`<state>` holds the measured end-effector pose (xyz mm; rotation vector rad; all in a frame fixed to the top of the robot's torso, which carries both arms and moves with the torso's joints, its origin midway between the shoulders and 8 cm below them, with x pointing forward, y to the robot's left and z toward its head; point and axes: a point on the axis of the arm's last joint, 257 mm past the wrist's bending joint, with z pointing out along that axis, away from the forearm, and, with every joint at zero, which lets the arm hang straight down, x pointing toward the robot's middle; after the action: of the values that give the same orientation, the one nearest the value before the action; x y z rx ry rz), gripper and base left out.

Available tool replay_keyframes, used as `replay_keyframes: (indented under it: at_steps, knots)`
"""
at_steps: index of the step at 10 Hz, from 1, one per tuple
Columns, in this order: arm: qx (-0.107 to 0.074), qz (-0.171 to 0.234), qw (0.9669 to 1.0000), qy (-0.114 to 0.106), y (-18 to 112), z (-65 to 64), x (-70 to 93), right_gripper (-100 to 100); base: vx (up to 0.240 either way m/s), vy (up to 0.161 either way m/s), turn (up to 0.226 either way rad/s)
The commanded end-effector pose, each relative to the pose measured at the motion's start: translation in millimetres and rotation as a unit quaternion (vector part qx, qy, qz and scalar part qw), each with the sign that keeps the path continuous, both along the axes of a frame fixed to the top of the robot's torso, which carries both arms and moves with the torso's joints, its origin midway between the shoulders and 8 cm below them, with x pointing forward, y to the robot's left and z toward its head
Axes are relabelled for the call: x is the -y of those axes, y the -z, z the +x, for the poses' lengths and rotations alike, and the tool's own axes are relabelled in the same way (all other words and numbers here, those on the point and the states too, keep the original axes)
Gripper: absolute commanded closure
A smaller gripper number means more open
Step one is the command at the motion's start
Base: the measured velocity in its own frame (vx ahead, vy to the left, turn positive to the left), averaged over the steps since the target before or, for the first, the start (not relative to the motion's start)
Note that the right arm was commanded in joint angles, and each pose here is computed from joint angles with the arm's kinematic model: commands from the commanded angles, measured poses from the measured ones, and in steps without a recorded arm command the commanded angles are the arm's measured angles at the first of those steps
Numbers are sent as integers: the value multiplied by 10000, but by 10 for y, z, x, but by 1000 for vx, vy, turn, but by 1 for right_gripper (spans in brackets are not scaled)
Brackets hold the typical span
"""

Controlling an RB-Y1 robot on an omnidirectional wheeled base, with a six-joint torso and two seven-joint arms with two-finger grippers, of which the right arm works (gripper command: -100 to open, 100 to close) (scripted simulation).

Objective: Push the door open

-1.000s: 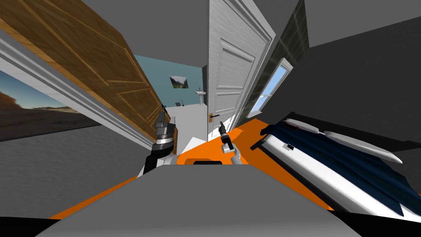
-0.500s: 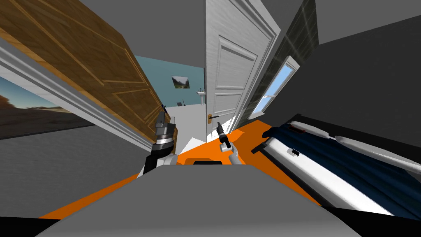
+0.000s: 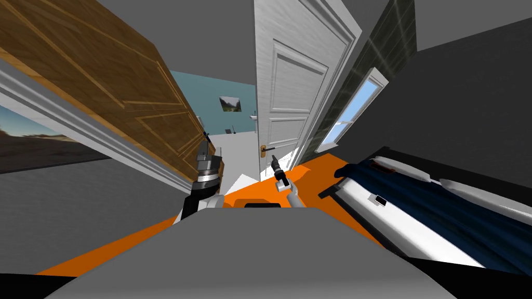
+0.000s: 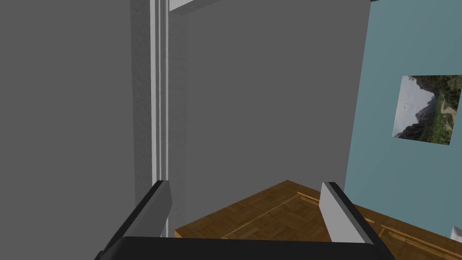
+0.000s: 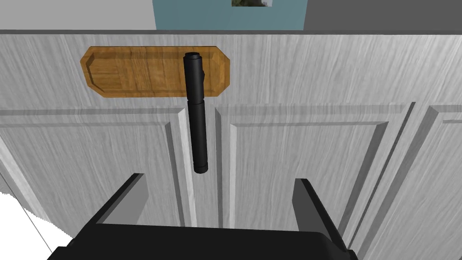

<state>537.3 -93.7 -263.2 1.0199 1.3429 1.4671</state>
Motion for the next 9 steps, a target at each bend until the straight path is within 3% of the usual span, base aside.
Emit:
replay_keyframes:
  at_steps: [1,8,9]
  knots:
    - [-91,-45,9999,-75,70,36,-105,-100,88,-133,87]
    - [-359,-175,9987,-331,291,77,-431,-100,74,-105,54]
    - [-326,-160,9989,-302,269,76,-388,-100,41,-62,23]
